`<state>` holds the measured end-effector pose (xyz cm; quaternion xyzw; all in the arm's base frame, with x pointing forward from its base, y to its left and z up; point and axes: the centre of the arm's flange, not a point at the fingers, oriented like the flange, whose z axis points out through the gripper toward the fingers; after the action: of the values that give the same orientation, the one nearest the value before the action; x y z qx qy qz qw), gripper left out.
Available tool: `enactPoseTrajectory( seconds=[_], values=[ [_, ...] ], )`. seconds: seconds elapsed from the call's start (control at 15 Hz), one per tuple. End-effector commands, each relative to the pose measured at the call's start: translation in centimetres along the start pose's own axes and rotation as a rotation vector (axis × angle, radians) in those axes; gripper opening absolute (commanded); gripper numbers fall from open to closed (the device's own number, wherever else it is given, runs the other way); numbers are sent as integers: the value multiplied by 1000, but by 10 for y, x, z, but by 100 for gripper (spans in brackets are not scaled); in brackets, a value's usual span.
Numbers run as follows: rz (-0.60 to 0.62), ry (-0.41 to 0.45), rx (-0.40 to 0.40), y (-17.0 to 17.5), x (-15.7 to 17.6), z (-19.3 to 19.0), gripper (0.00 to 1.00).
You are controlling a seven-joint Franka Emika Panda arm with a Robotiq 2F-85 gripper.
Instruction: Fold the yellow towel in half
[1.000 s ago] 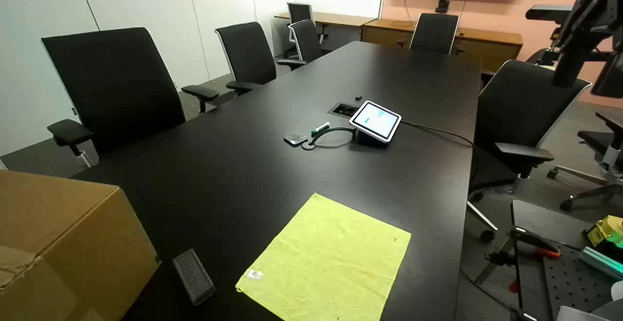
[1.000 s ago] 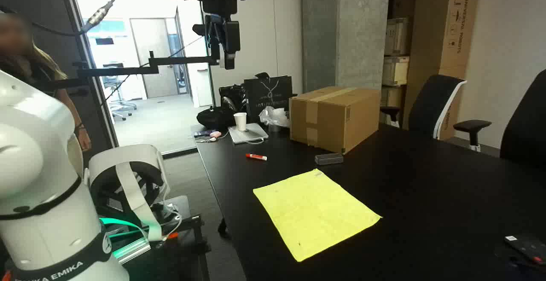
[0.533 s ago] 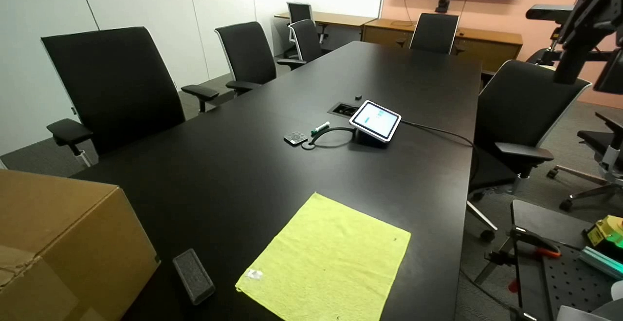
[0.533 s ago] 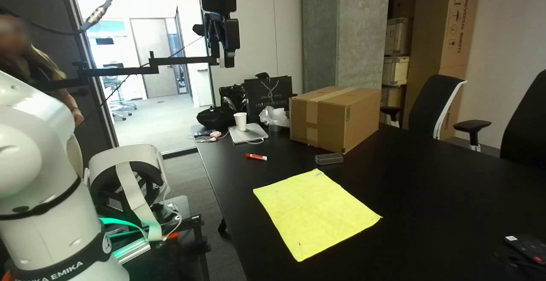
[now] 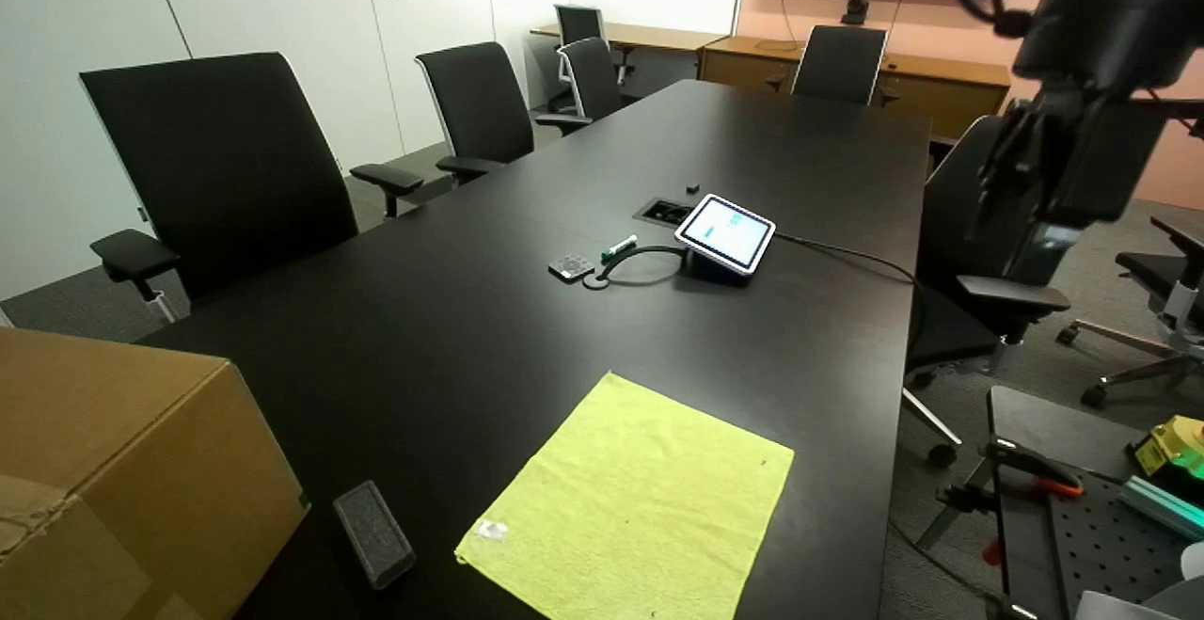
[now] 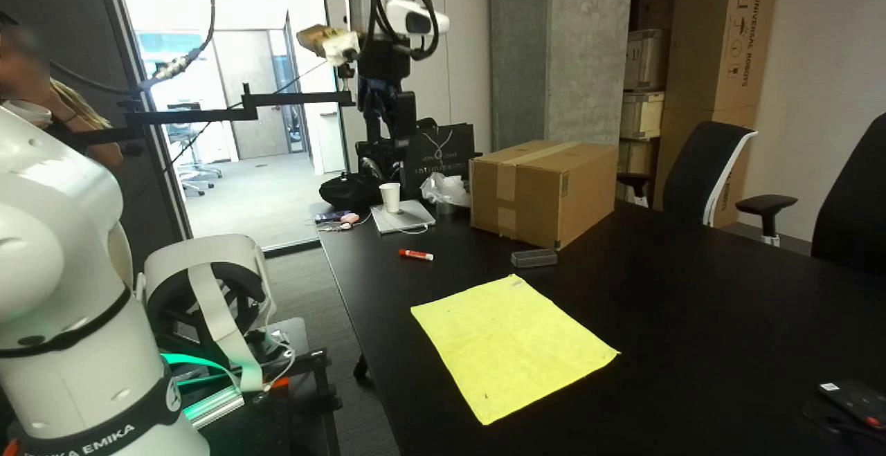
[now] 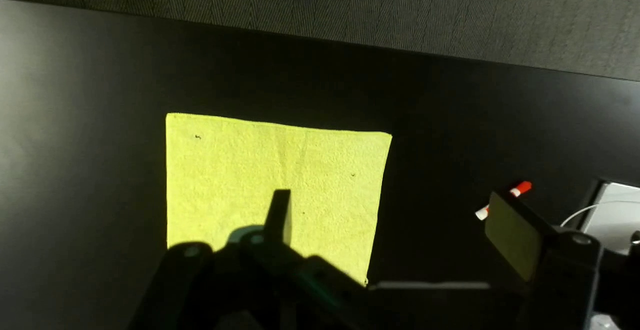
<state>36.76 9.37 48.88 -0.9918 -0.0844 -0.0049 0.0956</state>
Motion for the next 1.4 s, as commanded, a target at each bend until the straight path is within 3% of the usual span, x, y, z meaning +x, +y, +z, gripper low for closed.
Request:
enactPoseTrajectory(
  seconds=[0.0,0.27,0.67,0.87,1.13,1.33],
  values=[
    [-20,23,-3,18,21,66,100],
    [-62,15,-29,28,33,144,100],
    [-371,-68,-42,41,41,226,100],
    [-468,-76,-66,53,49,256,100],
    [-396,-11,-96,76,67,289,100],
    [-263,36,-123,98,79,311,100]
  ],
)
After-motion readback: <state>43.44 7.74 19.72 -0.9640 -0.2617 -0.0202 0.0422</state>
